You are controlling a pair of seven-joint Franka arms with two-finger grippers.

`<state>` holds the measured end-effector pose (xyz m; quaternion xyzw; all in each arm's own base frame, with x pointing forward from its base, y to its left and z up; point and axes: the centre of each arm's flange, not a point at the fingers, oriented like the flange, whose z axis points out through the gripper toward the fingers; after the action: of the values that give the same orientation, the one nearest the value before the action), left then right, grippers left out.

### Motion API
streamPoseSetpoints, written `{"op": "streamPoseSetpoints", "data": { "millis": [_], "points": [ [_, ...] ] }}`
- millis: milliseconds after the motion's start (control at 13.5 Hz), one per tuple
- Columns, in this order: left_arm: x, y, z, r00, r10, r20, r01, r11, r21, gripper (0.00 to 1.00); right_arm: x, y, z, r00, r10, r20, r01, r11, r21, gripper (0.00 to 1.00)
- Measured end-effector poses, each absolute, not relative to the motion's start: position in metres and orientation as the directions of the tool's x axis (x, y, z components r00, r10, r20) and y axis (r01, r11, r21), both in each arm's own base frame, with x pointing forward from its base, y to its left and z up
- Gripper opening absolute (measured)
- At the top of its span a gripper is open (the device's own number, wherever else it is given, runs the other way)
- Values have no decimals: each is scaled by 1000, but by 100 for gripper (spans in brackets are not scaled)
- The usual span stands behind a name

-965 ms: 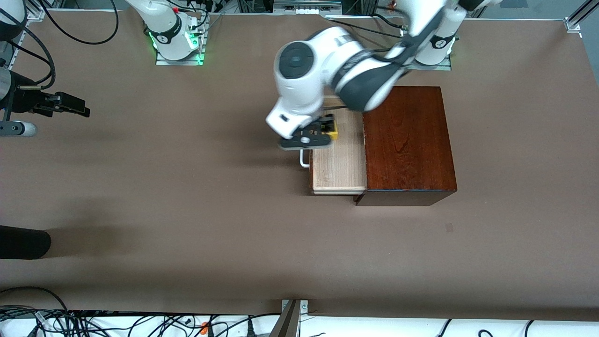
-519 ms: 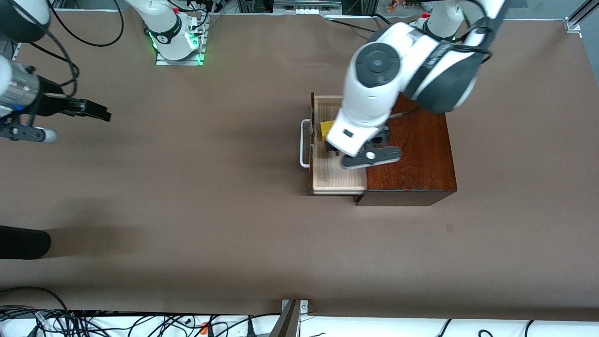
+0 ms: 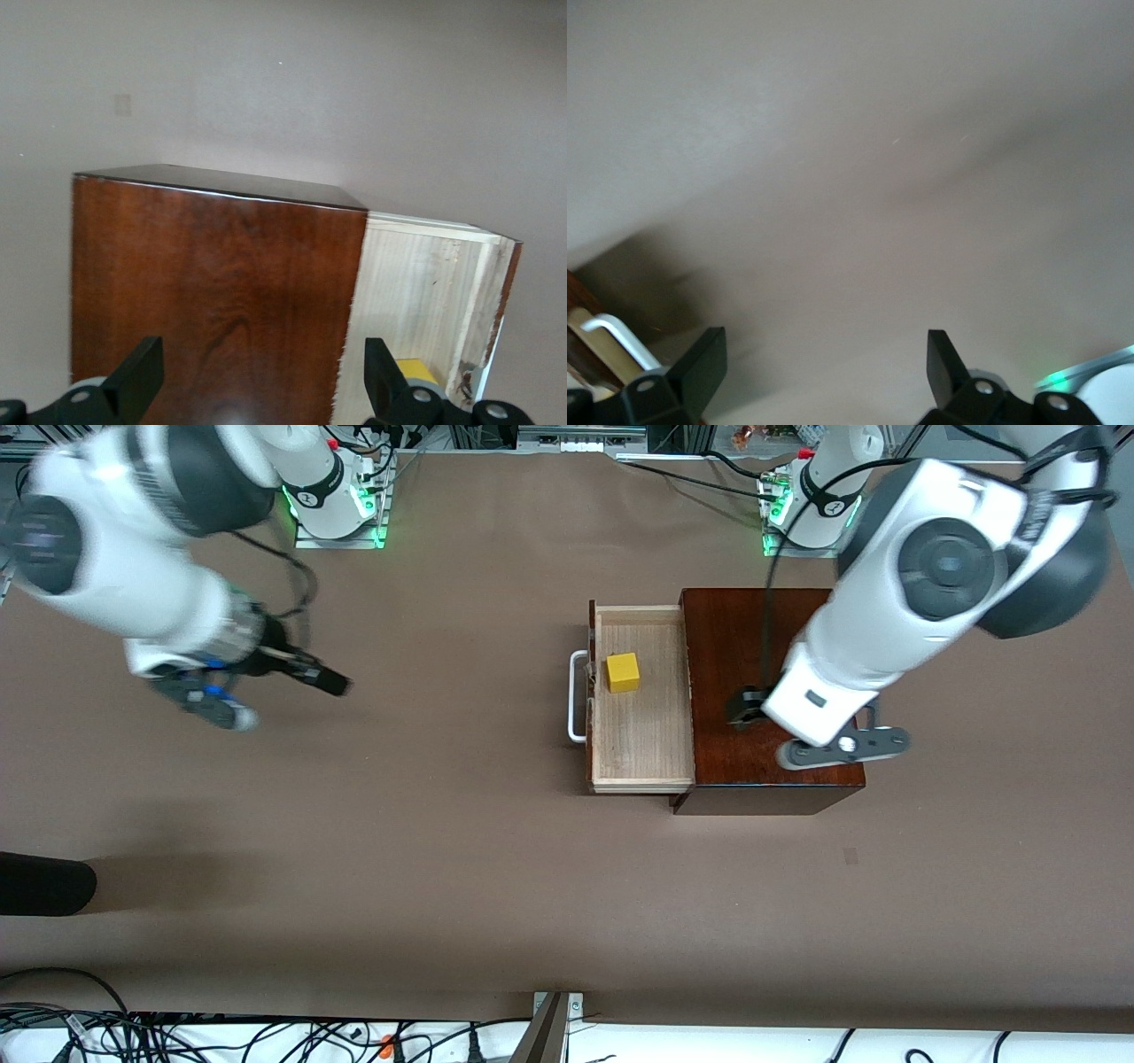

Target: Open drawer, take yellow block, close drawer

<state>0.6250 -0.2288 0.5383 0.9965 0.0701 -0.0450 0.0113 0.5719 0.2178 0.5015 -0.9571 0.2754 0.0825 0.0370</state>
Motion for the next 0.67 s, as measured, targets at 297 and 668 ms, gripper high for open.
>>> {"op": "streamPoseSetpoints", "data": {
  "millis": [297, 668],
  "points": [
    [616, -153, 558, 993, 57, -106, 59, -998, 14, 100, 553, 320, 470, 672, -723, -157, -733, -680, -7, 100],
    [577, -65, 573, 996, 20, -90, 23, -999, 34, 100, 518, 434, 473, 496, -853, -161, -866, -499, -24, 100]
  ]
}}
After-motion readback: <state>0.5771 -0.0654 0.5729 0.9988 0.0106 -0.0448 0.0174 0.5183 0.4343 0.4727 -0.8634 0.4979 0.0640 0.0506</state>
